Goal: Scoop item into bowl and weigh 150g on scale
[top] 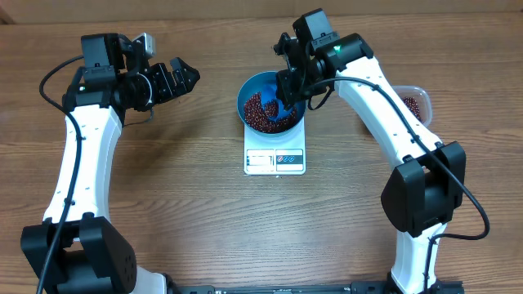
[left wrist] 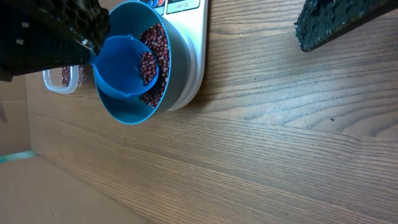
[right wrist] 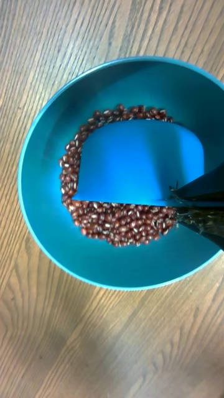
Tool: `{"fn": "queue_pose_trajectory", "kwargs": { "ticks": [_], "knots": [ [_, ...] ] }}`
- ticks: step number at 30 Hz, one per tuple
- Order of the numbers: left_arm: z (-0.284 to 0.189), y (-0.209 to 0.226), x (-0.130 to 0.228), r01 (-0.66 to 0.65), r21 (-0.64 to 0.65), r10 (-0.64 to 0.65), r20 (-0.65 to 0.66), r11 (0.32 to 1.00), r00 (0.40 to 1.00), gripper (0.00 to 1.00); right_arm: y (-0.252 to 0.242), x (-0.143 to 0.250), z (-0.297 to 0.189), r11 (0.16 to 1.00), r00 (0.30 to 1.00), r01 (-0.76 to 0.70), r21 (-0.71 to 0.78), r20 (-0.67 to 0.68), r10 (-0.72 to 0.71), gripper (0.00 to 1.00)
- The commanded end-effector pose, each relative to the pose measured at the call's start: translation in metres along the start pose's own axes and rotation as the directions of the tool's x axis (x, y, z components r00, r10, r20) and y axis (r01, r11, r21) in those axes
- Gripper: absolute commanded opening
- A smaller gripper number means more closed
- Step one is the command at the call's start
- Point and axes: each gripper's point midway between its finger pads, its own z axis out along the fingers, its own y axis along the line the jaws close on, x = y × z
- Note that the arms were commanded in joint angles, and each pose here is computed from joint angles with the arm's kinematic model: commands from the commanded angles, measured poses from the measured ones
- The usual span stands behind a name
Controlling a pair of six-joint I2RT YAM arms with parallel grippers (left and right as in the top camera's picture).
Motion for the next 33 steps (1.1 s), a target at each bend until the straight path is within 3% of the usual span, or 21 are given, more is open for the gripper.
{"fn": "queue_pose_trajectory", "kwargs": {
  "ticks": [1,33],
  "knots": [
    [-0.008,-0.013,-0.007,-0.043,0.011,0.043,0.030,0.999,0.999,1.00,0.019,-0.021,-0.036,0.996,0.995,0.021,-0.083,0.096,-0.013,0.04],
    [-0.008,-0.013,-0.007,-0.043,0.011,0.043,0.030,0.999,0.999,0.99,0.005,-0.026,-0.046,0.992,0.993,-0.024,-0.126,0.114,0.039,0.04]
  ]
}}
